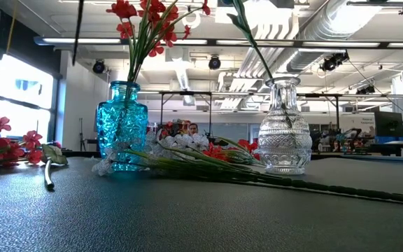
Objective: Sort flowers into vase by color
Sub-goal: Put the red flowers into the blue vase
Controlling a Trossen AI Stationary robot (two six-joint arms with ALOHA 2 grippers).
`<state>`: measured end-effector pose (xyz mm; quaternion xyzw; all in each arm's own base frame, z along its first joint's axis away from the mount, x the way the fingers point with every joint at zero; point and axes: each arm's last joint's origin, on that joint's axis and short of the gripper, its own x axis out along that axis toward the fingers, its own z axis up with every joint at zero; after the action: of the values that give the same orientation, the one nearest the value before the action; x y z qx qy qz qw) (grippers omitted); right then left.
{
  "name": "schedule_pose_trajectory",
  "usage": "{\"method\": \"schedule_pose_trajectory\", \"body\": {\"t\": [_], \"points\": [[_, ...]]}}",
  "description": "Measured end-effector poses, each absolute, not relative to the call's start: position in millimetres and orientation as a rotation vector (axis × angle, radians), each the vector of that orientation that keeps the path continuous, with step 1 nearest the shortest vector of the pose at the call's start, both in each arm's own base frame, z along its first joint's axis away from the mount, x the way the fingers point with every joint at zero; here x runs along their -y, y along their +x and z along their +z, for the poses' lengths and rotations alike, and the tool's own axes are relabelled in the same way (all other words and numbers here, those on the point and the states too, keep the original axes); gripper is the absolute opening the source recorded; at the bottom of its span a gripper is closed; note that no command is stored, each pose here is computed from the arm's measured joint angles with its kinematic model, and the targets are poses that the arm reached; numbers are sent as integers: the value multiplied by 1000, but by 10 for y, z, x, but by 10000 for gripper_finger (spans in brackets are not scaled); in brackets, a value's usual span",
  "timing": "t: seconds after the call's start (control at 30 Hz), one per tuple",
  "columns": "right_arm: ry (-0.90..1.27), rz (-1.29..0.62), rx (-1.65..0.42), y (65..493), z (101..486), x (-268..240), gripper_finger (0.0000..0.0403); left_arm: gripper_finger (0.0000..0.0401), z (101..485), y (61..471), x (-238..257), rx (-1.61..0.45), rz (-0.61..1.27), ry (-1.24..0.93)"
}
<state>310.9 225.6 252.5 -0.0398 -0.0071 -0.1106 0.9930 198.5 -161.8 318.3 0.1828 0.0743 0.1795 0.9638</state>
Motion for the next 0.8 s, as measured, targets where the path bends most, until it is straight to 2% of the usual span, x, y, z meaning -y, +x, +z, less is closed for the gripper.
{"method": "schedule_pose_trajectory", "body": {"t": [0.17,0.37,0.63,0.8], "points": [[-63,-182,11,3037,2476,-2386,164,1,3122,1942,1225,-50,272,255],[-55,-164,6,3004,2443,-2447,157,1,3065,1874,994,145,137,202],[-50,-165,10,3005,2448,-2445,156,0,2701,1995,779,52,172,143],[-49,-165,11,3006,2448,-2445,156,7,2629,2013,699,33,233,120]]}}
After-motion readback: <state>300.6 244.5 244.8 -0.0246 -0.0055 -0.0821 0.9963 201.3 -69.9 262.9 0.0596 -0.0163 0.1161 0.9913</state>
